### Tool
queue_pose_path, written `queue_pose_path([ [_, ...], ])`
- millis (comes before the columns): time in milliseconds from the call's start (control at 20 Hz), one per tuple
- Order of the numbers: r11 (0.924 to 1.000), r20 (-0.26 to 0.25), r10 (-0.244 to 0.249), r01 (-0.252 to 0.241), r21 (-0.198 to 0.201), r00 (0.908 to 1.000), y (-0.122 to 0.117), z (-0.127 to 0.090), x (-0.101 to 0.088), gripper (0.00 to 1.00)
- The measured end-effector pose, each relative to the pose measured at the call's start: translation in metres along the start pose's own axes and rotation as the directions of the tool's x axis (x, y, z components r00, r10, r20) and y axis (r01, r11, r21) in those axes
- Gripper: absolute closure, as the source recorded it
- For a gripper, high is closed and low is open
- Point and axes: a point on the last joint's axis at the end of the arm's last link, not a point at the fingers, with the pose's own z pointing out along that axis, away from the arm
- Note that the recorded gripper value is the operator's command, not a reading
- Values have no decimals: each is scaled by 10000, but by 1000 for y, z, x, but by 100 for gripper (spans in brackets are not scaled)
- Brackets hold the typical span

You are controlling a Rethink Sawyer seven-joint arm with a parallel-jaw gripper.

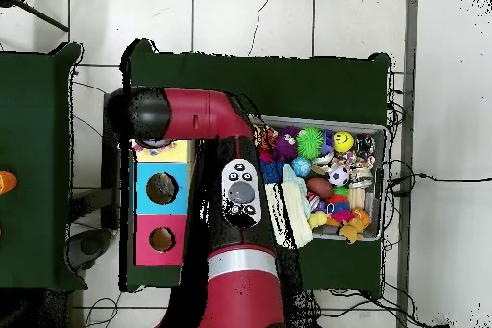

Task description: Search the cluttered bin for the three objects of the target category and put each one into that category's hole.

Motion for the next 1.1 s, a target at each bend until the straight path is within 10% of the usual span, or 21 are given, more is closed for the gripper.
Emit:
queue_pose_path([
  [1100, 9985, 881, -543, 545, 7, 9946, 31, 4, 25, 100],
])
